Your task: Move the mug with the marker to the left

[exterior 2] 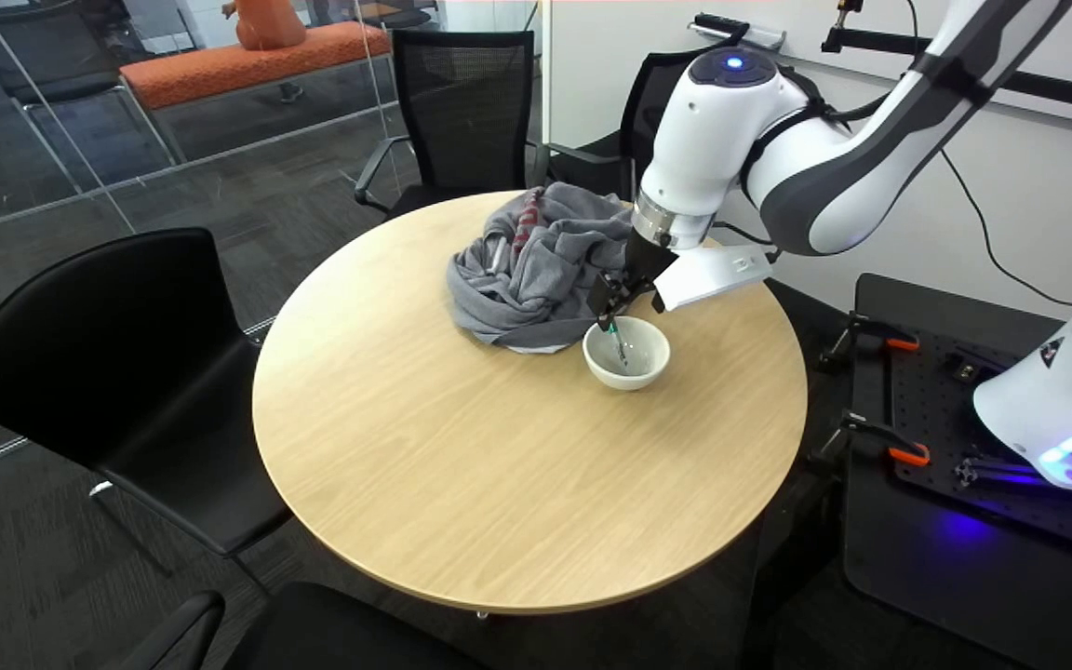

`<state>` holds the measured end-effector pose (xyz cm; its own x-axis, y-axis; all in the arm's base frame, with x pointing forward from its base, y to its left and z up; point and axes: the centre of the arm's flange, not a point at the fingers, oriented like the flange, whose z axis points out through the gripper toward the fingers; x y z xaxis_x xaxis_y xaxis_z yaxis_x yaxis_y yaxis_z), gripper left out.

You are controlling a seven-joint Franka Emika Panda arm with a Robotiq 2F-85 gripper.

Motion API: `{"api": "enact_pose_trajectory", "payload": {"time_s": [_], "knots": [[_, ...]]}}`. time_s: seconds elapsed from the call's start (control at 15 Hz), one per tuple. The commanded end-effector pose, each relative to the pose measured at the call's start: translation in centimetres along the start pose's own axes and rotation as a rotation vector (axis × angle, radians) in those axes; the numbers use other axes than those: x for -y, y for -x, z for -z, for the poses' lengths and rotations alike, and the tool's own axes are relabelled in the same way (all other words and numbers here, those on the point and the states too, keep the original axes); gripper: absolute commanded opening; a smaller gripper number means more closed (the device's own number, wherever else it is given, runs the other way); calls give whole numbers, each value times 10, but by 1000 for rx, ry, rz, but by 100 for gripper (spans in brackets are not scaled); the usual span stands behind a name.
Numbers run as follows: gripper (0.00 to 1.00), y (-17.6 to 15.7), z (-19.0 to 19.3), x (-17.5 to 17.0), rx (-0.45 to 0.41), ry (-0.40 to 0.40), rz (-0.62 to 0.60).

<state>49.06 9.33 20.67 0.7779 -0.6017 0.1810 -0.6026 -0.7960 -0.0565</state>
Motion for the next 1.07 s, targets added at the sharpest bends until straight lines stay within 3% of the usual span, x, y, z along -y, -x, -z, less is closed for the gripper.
{"api": "enact_pose_trajectory", "payload": {"time_s": [0.0,1.0], "knots": [[100,-8,-18,7,4,33,-17],[97,-23,-70,3,59,102,-85]]}}
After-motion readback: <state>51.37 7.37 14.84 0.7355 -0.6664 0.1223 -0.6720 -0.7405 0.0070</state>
